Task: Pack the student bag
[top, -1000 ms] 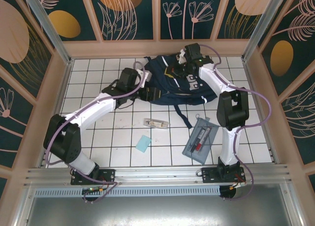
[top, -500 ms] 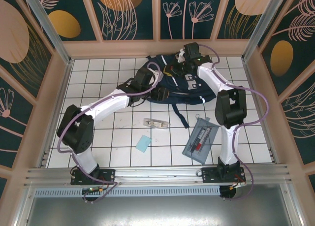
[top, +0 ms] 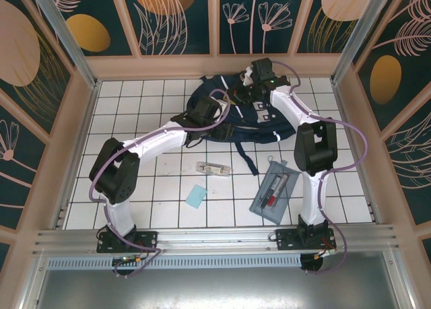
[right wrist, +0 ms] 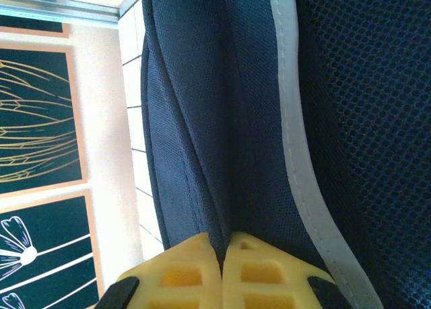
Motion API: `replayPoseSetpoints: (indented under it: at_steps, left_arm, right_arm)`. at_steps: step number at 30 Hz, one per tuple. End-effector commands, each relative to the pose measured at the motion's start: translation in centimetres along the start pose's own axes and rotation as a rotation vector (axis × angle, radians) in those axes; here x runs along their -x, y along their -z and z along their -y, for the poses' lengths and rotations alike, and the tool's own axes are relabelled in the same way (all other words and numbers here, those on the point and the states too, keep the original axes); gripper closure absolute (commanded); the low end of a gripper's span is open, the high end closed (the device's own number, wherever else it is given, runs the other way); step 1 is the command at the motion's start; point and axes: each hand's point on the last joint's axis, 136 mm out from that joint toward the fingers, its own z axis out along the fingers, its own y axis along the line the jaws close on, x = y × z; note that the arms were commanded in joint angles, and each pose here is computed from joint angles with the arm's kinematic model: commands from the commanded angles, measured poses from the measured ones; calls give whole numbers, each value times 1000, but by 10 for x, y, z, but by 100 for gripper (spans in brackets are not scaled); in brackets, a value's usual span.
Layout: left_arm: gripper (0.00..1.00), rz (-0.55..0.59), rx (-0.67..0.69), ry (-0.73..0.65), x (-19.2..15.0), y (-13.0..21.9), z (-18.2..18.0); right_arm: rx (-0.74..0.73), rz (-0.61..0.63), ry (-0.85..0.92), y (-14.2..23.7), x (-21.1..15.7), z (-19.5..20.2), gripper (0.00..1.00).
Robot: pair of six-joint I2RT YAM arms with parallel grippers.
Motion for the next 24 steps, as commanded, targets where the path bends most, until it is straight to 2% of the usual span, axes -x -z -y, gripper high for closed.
replayPoseSetpoints:
  at_steps: [1,7,9,12,17,21,24]
  left_arm:
    - [34,-36,51,-49,-7,-5,1]
    - [37,-72,123,-70,-16,-18,-7]
    - [46,-65,142,-74,-14,-18,-10]
    - [65,-52,137,-82,-8,-15,-8]
    - [87,-39,88,-84,0,-6,2]
    - [99,-50,59,-91,0,1,7]
    - [100,-68,45,-99,-2,5,10]
  right_arm:
    - [130,43,77,16,15,-42,100]
    - [133,41,78,16,14,-43,100]
    - [130,40,78,16,14,-42,100]
    - [127,42,82,17,14,-42,100]
    - [113,39,83,14,13,-37,100]
    - [103,35,87,13,12,-33,100]
    - [94,37,94,13,12,-32,100]
